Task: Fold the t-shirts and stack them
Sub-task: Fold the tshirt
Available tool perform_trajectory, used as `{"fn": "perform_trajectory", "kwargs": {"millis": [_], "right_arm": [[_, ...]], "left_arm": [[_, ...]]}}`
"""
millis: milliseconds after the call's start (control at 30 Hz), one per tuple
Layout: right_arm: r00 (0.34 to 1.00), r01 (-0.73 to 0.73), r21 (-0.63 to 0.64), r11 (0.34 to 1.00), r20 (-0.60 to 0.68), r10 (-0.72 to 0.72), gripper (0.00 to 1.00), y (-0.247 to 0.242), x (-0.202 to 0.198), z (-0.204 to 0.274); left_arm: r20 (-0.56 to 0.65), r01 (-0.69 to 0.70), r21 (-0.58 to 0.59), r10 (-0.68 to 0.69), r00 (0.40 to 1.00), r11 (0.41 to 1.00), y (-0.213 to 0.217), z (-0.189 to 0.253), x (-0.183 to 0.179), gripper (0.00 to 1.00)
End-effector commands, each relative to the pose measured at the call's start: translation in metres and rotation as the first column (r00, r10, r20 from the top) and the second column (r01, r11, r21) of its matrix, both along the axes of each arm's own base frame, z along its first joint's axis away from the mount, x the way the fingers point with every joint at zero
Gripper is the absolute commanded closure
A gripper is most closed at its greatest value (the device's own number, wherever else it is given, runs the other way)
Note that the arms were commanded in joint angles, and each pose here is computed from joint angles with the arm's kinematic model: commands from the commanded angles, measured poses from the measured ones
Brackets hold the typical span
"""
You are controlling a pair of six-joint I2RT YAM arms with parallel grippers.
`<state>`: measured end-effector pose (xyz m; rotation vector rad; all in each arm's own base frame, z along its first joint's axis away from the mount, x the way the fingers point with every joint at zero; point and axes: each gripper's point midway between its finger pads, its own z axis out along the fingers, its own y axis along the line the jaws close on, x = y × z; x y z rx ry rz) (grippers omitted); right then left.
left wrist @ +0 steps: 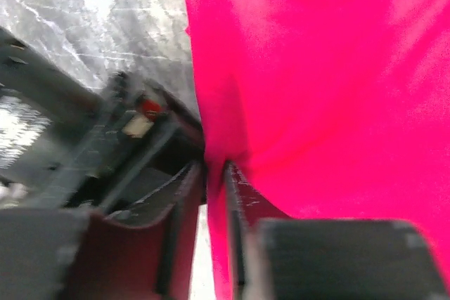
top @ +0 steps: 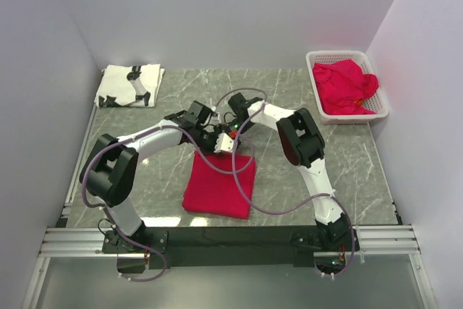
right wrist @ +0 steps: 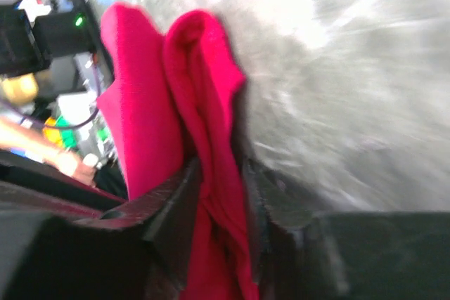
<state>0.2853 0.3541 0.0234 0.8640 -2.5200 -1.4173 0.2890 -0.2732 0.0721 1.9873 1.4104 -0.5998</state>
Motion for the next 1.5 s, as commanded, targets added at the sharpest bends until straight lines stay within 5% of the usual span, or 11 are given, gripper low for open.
{"fn": "perform_trajectory", "kwargs": {"millis": [0, 233, 367, 533, 667, 733, 800, 1000, 1200, 1467], "right_arm": [[0.981, 0.075, -0.104, 0.992, 0.185, -0.055, 0.58, -0.019, 0.049, -0.006], [0.917, 0.206, -0.145, 0.968, 0.375, -0.139, 0.53, -0.071, 0.098, 0.048], [0.896, 0.254, -0.078, 0.964, 0.395, -0.204, 0.55, -0.088, 0.081, 0.085], [0.941, 0.261, 0.088, 0.961, 0.199, -0.274, 0.61, -0.083, 0.001, 0.116], [0.963, 0.234, 0.122, 0.964, 0.106, -0.248, 0.61, -0.068, -0.037, 0.098], [0.975, 0.204, 0.088, 0.975, 0.066, -0.210, 0.60, -0.064, -0.050, 0.080], [0.978, 0.209, 0.035, 0.977, 0.009, -0.210, 0.60, -0.065, -0.050, 0.055], [0.943, 0.332, -0.149, 0.931, 0.028, -0.331, 0.61, -0.091, 0.000, -0.003], [0.901, 0.431, -0.189, 0.882, 0.140, -0.410, 0.60, -0.109, 0.065, -0.009], [0.872, 0.417, -0.054, 0.907, 0.305, -0.383, 0.59, -0.100, 0.108, 0.055]], "left_arm": [[0.037, -0.028, -0.036, 0.030, 0.999, 0.999, -0.012, 0.011, 0.016, 0.71], [-0.053, -0.155, -0.088, 0.151, 0.987, 0.984, 0.011, 0.054, 0.016, 0.58], [-0.296, -0.328, -0.122, 0.281, 0.913, 0.937, 0.027, 0.083, 0.008, 0.58], [-0.647, -0.510, -0.068, 0.351, 0.677, 0.858, 0.047, 0.088, -0.014, 0.59], [-0.833, -0.615, 0.037, 0.364, 0.417, 0.788, 0.040, 0.072, -0.025, 0.63], [-0.848, -0.652, 0.061, 0.383, 0.365, 0.756, 0.038, 0.056, -0.020, 0.64], [-0.873, -0.694, 0.144, 0.421, 0.248, 0.706, 0.039, 0.041, -0.015, 0.66], [-0.879, -0.753, 0.293, 0.475, 0.030, 0.589, 0.053, -0.009, 0.020, 0.69], [-0.870, -0.780, 0.317, 0.494, -0.011, 0.540, 0.060, -0.034, 0.076, 0.75], [-0.853, -0.827, 0.124, 0.485, 0.194, 0.549, 0.067, 0.027, 0.129, 0.71]]}}
